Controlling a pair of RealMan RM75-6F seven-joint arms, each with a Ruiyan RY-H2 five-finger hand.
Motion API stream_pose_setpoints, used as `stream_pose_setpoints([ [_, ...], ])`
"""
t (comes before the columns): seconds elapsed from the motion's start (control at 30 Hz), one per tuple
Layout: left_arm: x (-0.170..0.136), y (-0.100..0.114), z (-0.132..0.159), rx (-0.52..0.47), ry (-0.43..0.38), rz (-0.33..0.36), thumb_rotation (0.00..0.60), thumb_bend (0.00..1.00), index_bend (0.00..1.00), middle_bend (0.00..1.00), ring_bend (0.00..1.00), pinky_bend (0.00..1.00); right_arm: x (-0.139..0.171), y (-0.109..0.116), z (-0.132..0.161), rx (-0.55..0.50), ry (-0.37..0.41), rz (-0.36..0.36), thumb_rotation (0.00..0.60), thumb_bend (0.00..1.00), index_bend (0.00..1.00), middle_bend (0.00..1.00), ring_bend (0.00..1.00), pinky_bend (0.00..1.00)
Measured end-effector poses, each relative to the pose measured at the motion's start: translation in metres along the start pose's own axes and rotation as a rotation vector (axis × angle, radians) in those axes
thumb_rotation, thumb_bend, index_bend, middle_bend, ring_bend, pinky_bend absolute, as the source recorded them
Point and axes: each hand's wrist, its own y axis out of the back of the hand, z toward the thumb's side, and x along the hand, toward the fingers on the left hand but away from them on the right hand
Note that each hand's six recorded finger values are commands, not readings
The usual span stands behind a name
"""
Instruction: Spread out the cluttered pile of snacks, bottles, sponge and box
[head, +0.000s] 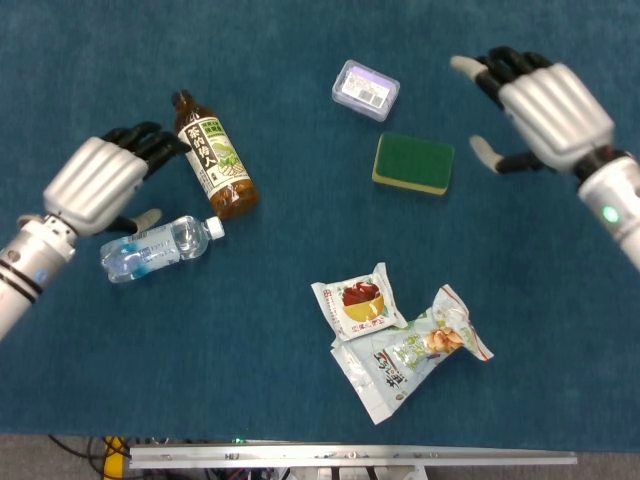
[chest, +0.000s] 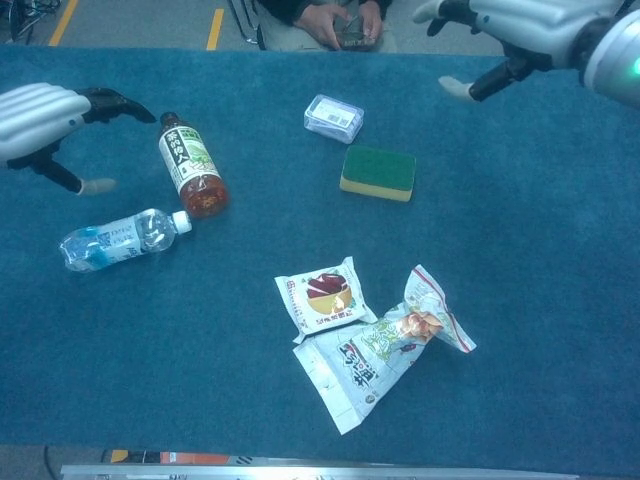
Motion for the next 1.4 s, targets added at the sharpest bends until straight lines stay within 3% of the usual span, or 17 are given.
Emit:
stream_pose_setpoints([
  [0.33,0.037,0.003,0.006,0.174,-0.117,-0.014,0.600,0.26,0.16,0.14,0.10,0.24,0.046,-0.012,-0.001,0.036,0.021,0.033,0.395,0.41,0.00,0.19,0.11,0.19],
  [0.73,0.066,-0.004,0.021,0.324,-0.246,-0.092,0.600,0.26,0.13,0.09,0.10,0.24,0.056,-0.019,-0.002,0.014,0.032,0.046,0.393,0.41,0.00,0.19,0.11,0.19],
  [1.4,0.086,-0.013,-0.004,0.507,-0.255,-0.171,0.600,0.26,0.13,0.09,0.10,0.24,0.059,-0.027,-0.001,-0.031,0.055,0.064,0.394,0.41,0.00,0.21,0.11,0.19],
])
